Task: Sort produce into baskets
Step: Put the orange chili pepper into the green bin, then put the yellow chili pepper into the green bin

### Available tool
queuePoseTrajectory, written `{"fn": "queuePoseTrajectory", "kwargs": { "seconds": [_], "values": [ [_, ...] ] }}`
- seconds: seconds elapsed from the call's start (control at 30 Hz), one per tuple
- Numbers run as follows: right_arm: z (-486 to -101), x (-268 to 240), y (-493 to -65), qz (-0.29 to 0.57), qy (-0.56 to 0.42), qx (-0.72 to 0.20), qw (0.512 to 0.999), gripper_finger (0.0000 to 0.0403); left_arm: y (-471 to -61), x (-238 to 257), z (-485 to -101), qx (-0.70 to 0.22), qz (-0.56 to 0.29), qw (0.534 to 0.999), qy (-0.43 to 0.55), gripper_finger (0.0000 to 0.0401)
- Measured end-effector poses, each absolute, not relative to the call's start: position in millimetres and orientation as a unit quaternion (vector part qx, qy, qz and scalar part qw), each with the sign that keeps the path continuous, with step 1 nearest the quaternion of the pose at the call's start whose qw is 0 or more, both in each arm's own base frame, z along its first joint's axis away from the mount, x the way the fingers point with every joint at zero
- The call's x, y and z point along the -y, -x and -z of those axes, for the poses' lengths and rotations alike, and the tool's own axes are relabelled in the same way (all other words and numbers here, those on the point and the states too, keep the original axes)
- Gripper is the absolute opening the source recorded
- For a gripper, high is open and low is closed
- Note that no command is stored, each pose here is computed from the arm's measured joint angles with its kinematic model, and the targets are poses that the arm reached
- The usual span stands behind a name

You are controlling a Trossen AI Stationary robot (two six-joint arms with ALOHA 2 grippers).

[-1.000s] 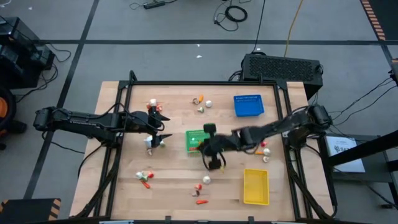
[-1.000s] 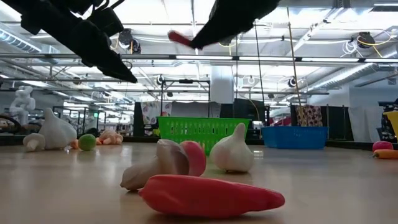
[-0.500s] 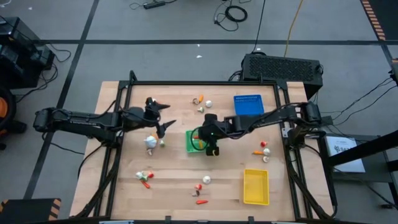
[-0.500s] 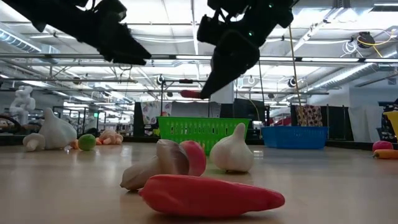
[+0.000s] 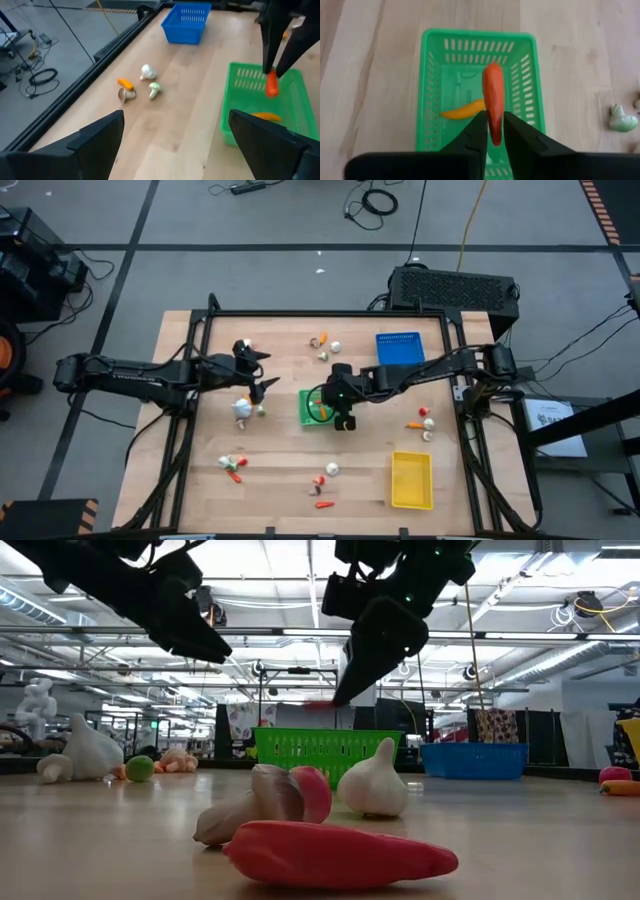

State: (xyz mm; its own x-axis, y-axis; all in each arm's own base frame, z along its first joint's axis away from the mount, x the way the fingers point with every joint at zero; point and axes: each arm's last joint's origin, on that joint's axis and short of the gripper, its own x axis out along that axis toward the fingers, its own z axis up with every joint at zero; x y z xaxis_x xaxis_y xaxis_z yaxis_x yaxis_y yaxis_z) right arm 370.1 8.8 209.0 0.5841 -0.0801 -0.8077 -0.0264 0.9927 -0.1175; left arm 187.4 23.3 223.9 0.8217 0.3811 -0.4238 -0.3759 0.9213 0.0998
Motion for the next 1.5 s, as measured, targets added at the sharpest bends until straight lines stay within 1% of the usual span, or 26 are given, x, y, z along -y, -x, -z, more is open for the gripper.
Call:
{"fn": "queuePoseTrajectory", "kwargs": {
  "seconds": [0.17, 0.33, 0.57, 0.73, 0.83, 0.93, 1.1, 1.33, 1.43, 1.5],
  "values": [
    [-208.5, -8.8, -369.5, 0.025, 0.038, -0.459, 0.887, 0.0096, -180.9, -21.8, -228.8, -0.213, -0.203, 0.956, 0.002, 0.0365],
    [-209.6, -8.8, -371.0, 0.027, 0.035, -0.450, 0.892, 0.0116, -161.0, -17.4, -242.0, -0.185, -0.213, 0.959, 0.002, 0.0365],
    [-222.9, -13.1, -385.5, 0.023, 0.032, -0.357, 0.933, 0.0121, -143.0, -9.8, -256.3, -0.136, -0.188, 0.973, 0.008, 0.0365],
    [-231.3, -19.1, -392.1, -0.027, 0.006, -0.304, 0.952, 0.0121, -143.5, -5.9, -256.0, -0.138, -0.173, 0.975, 0.005, 0.0365],
    [-235.5, -24.4, -394.7, -0.024, -0.010, -0.279, 0.960, 0.0121, -143.6, -5.3, -255.9, -0.139, -0.171, 0.975, 0.002, 0.0365],
    [-240.7, -23.3, -396.4, -0.017, -0.027, -0.279, 0.960, 0.0121, -143.6, -5.3, -256.0, -0.139, -0.171, 0.975, 0.001, 0.0365],
    [-260.8, 12.3, -400.4, 0.045, -0.083, -0.290, 0.952, 0.0121, -143.7, -5.3, -256.2, -0.137, -0.171, 0.976, 0.001, 0.0365],
    [-273.5, 81.2, -387.0, 0.122, -0.089, -0.351, 0.924, 0.0121, -144.4, -5.4, -258.7, -0.126, -0.170, 0.977, -0.009, 0.0365],
    [-266.8, 115.8, -379.0, 0.174, -0.148, -0.356, 0.906, 0.0121, -144.8, -5.4, -260.1, -0.121, -0.169, 0.978, -0.016, 0.0365],
    [-260.5, 139.4, -373.5, 0.221, -0.205, -0.349, 0.887, 0.0121, -144.9, -5.4, -260.2, -0.120, -0.169, 0.978, -0.017, 0.0365]
  ]
}}
